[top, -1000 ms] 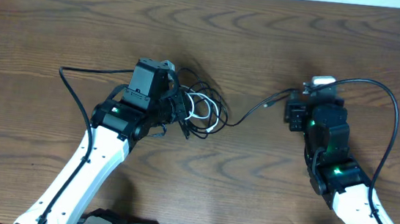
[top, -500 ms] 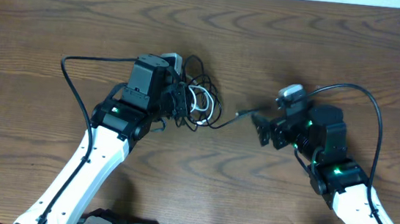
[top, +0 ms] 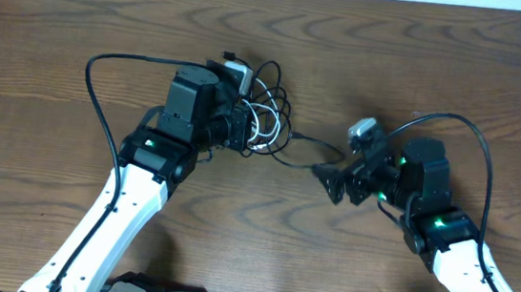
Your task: Untangle cables
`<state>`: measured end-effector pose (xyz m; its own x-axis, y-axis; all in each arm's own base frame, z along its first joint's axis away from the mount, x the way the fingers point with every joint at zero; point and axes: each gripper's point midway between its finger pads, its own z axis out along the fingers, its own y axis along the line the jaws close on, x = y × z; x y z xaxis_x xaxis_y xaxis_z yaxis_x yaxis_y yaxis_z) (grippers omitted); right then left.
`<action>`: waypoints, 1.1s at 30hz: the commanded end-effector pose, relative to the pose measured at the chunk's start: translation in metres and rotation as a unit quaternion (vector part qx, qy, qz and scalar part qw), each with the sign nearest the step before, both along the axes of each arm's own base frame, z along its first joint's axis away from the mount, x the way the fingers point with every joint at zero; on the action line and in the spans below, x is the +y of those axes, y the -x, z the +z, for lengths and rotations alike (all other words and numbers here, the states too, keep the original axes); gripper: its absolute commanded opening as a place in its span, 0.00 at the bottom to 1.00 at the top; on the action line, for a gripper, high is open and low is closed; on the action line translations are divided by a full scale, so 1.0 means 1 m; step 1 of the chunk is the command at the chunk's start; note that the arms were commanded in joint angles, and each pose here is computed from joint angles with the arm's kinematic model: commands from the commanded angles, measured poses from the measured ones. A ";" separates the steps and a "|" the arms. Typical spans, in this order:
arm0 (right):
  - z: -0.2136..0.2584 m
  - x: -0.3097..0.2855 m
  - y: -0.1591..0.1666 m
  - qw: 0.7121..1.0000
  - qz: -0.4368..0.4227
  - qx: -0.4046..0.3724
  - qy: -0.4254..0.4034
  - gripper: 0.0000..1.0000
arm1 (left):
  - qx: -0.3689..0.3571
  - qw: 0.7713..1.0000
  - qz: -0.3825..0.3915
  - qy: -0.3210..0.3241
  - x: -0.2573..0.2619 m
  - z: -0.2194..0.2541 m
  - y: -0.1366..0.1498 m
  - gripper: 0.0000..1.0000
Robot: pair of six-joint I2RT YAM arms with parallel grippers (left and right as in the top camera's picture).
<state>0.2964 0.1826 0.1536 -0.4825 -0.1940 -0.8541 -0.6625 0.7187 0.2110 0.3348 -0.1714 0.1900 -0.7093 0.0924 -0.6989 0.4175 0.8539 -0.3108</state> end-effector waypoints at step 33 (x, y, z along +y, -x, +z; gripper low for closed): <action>0.026 0.003 -0.014 0.990 -0.072 0.048 -0.115 0.98 | -0.102 0.943 -0.301 0.096 -0.062 0.053 0.055 0.15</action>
<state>0.3121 0.1835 0.1771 -0.5800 0.0902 -0.8096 -0.5034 0.7417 0.4433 0.2796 -0.2302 0.2228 -0.4714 0.3075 -0.8266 0.8477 0.4164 -0.3286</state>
